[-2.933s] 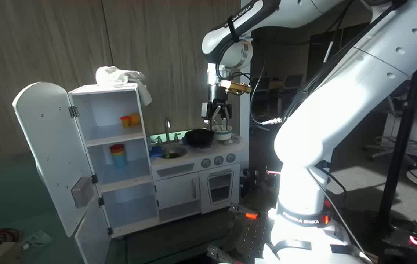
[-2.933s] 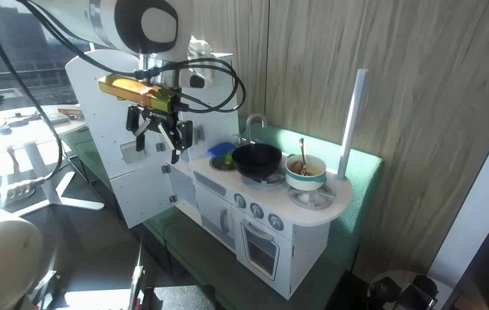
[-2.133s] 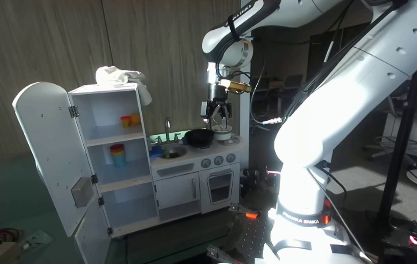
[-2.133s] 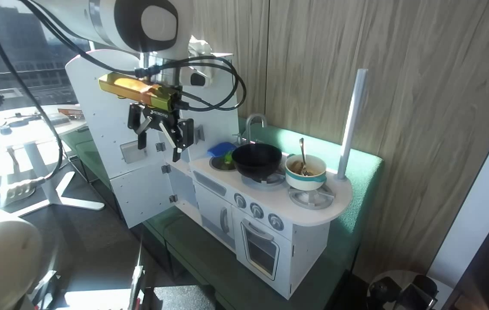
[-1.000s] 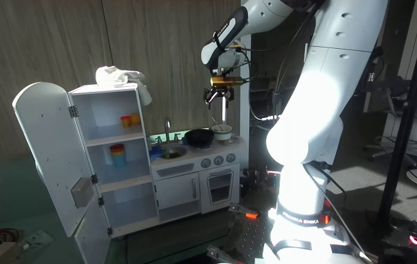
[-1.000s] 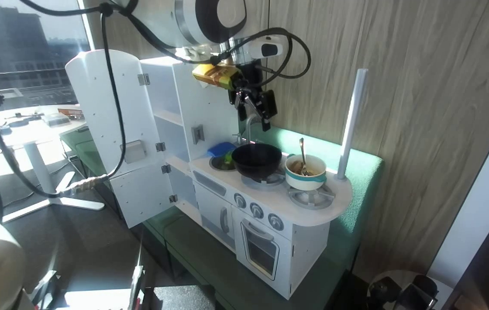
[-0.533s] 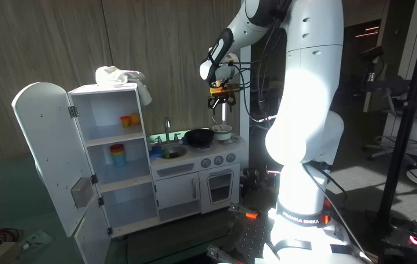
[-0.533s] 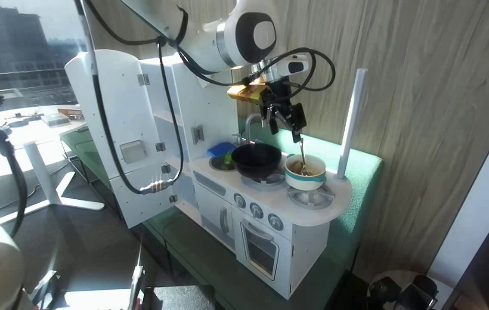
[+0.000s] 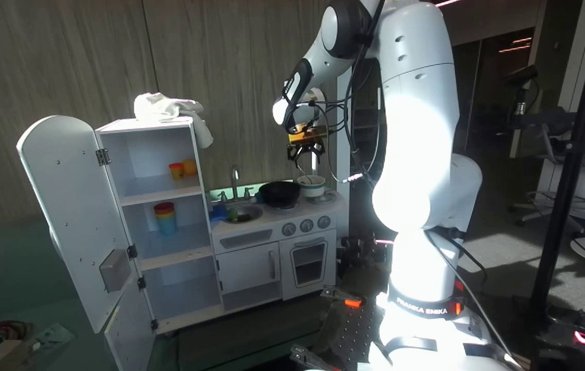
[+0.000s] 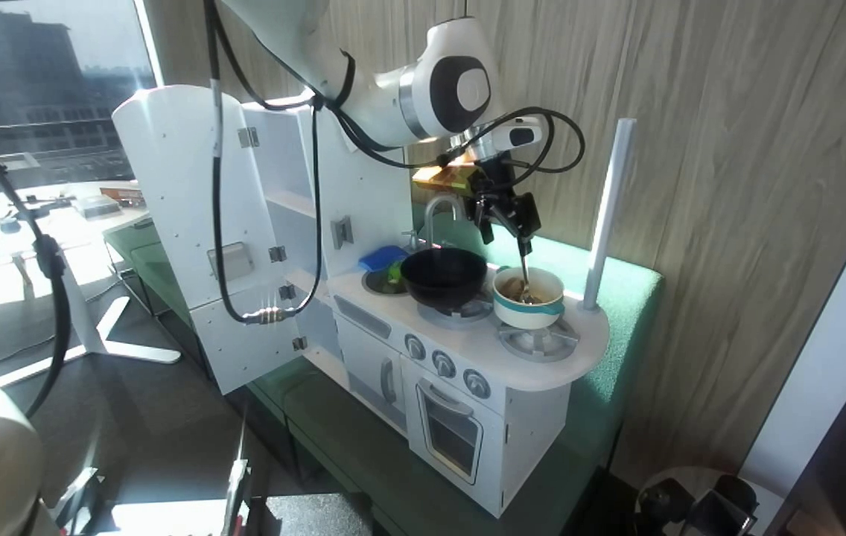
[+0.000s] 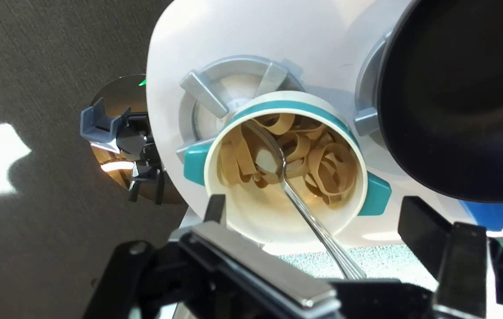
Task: Pick the spoon from the white bowl and place it in the sink, pick the white bowl and pour some of the substance it contains into the sink
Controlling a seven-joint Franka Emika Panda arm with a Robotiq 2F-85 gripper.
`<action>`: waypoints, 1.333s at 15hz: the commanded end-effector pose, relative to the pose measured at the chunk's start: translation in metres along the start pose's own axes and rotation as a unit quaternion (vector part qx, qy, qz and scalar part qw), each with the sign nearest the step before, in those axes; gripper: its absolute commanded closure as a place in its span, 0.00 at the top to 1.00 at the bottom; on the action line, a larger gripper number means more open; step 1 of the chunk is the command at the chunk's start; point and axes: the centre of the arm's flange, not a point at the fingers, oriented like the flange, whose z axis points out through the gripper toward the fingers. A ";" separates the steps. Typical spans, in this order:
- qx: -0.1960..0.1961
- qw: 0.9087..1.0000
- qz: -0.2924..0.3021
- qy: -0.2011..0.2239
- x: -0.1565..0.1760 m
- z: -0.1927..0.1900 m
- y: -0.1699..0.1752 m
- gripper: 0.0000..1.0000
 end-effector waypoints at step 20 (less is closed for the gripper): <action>-0.050 0.997 -0.045 0.034 0.064 0.048 -0.028 0.75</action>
